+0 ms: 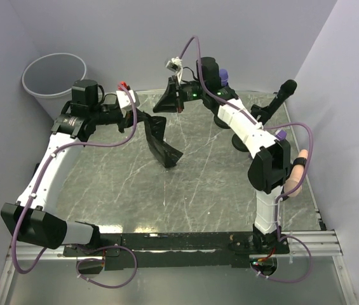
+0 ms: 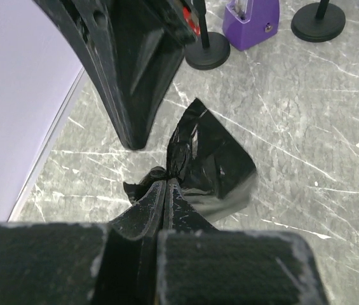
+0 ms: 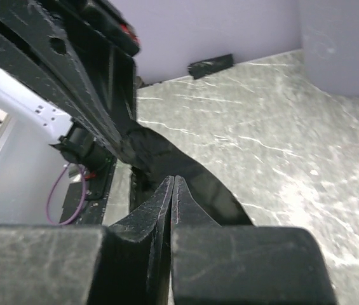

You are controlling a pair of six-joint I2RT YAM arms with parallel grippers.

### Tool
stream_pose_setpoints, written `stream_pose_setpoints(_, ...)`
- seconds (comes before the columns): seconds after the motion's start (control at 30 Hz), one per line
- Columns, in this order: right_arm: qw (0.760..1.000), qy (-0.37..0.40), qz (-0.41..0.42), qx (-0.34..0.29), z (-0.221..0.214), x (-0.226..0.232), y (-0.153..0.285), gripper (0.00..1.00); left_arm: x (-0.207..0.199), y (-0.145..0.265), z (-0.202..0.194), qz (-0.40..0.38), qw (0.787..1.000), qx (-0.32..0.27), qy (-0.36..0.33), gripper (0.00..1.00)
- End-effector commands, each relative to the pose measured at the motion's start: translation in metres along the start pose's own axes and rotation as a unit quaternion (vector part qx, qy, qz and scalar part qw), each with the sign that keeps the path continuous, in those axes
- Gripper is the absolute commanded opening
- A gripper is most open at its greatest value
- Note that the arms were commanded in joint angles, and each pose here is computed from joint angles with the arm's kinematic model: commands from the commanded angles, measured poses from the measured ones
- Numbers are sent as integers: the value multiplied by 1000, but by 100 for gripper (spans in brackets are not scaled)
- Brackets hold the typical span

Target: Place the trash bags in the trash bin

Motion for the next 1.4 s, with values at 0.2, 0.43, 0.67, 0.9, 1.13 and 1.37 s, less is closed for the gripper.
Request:
stream_pose_setpoints(0.2,998,47,-30,-7,28,10,15,31,-3,2,7,3,1000,-18,-19,1)
stream_pose_setpoints(0.43,994,101,-12,24,14,13,-5,41,-11,0,14,-17,994,-14,-106,1)
stream_pose_setpoints(0.67,991,131,21,14,27,25,-9,44,-3,-5,15,2,996,-15,-91,1)
stream_pose_setpoints(0.9,991,130,14,23,25,27,-10,43,-3,-5,23,13,996,-40,-74,1)
stream_pose_setpoints(1.13,985,162,-11,48,22,28,-2,43,-1,-4,25,21,996,-42,-72,1)
stream_pose_setpoints(1.37,981,180,-24,60,25,35,6,44,4,-7,25,26,996,-37,-72,1)
Point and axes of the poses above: each gripper's point midway between its finger pads, its own y axis back along the fingers, its own x axis along the line the jaws close on, z = x × y, the point moved 5 cm from there along y, back along the fingers, and after that the axes turned 11 degrees about y, right-handed, at the moved point
